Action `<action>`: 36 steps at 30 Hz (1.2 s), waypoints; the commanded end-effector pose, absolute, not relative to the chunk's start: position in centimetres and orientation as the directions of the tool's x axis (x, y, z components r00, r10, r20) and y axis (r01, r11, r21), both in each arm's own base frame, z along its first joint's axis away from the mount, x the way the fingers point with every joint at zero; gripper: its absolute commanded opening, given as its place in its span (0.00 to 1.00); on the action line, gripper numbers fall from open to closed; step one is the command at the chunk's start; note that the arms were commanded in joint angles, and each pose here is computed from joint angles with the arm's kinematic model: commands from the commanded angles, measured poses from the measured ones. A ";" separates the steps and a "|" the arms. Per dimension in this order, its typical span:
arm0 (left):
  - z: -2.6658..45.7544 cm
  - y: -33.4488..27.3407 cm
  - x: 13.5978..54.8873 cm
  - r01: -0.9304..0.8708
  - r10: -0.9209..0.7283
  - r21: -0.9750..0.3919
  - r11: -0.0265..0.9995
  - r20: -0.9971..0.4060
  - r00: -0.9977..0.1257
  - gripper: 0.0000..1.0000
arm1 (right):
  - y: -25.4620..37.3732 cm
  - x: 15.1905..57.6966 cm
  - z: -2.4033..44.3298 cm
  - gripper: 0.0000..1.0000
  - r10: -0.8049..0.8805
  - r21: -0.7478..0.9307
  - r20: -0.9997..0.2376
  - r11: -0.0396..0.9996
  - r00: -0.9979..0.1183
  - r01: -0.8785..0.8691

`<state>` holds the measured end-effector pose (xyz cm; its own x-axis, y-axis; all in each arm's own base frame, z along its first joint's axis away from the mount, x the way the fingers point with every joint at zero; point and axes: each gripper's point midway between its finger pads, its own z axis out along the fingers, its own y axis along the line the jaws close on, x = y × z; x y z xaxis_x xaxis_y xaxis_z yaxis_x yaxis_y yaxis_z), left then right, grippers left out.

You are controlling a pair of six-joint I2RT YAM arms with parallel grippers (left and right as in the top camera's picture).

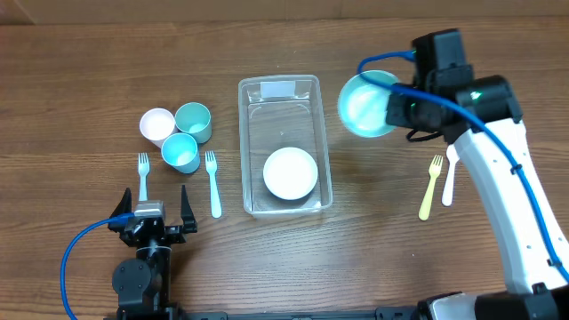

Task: Pack container
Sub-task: 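Carry the teal bowl into the container onto the stack, release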

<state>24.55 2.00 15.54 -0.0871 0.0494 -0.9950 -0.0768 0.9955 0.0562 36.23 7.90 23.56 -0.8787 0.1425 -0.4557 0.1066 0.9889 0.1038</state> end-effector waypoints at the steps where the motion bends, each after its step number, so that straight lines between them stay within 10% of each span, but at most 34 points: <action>1: 15.6 2.0 24.5 -0.076 0.065 0.072 0.995 -0.994 -0.083 1.00 | 12.2 34.9 25.3 0.04 0.013 0.121 -0.491 0.991 -0.871 -0.054; 27: 15.6 2.0 24.5 -0.076 0.065 0.071 0.995 -0.994 -0.084 1.00 | 22.5 31.4 10.7 0.04 -0.279 0.055 -0.216 0.953 -0.936 -0.297; 32: 15.6 2.0 24.5 -0.076 0.065 0.071 0.995 -0.994 -0.084 1.00 | 22.5 31.5 10.8 0.49 -0.280 0.055 -0.218 0.953 -0.935 -0.298; 36: 15.6 2.0 24.5 -0.076 0.065 0.071 0.995 -0.994 -0.084 1.00 | 22.6 31.6 12.6 0.56 -0.282 0.061 -0.242 0.950 -0.928 -0.305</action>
<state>24.55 2.00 15.54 -0.0871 0.0494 -0.9950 -0.0768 0.9955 0.0562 31.27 22.10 10.48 -0.9392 -0.2809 -0.1977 -0.2951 0.9543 0.0461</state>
